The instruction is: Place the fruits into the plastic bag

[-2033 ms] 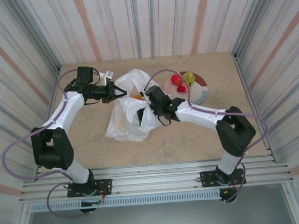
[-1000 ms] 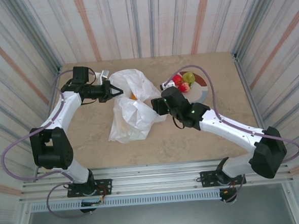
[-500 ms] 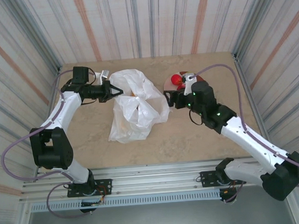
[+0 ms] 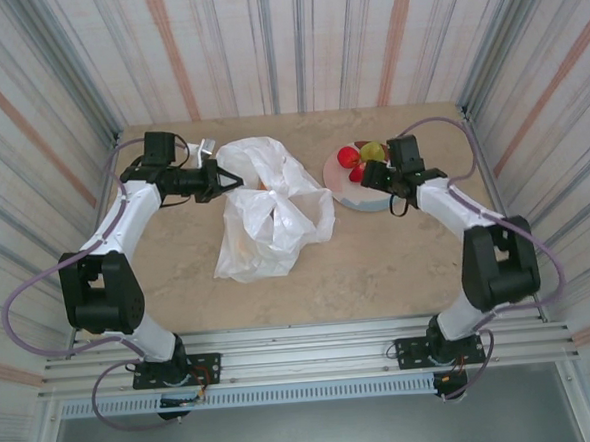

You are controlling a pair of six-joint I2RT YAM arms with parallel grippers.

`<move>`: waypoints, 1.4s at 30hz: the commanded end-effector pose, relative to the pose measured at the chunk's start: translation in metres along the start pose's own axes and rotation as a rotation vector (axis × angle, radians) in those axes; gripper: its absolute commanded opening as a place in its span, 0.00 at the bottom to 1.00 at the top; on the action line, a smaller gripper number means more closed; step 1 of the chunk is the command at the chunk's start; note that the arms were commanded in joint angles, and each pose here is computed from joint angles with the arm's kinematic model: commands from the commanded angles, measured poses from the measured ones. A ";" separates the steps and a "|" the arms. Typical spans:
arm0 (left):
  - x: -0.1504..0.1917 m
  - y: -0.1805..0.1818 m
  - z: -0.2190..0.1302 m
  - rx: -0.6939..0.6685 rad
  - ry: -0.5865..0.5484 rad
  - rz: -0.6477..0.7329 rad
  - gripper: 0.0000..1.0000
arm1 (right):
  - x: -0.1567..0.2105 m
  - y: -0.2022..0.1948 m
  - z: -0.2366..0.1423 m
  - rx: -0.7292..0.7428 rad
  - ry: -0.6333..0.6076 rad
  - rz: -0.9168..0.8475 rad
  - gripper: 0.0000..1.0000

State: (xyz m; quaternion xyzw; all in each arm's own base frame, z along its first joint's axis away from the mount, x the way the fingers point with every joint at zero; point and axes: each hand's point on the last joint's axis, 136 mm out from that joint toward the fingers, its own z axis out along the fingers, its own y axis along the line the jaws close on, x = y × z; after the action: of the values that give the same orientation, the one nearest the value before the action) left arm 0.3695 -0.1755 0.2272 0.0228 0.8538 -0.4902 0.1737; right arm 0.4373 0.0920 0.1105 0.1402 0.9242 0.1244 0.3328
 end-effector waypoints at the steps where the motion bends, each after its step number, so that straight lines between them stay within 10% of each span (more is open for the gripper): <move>1: 0.004 -0.014 -0.005 0.029 -0.006 0.030 0.00 | -0.017 0.011 0.018 -0.043 -0.017 0.079 0.90; 21: 0.005 -0.017 -0.005 0.040 -0.005 0.032 0.00 | -0.013 0.002 0.096 -0.061 -0.016 0.274 0.77; 42: 0.005 -0.018 -0.005 0.046 -0.004 0.033 0.00 | -0.025 0.006 0.070 -0.100 -0.080 0.243 0.50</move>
State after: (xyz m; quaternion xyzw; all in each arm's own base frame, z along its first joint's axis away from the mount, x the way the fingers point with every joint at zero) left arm 0.3676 -0.1784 0.2310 0.0297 0.8505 -0.4939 0.1787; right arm 0.5033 0.1036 0.0478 0.2472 0.8884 0.1988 0.3318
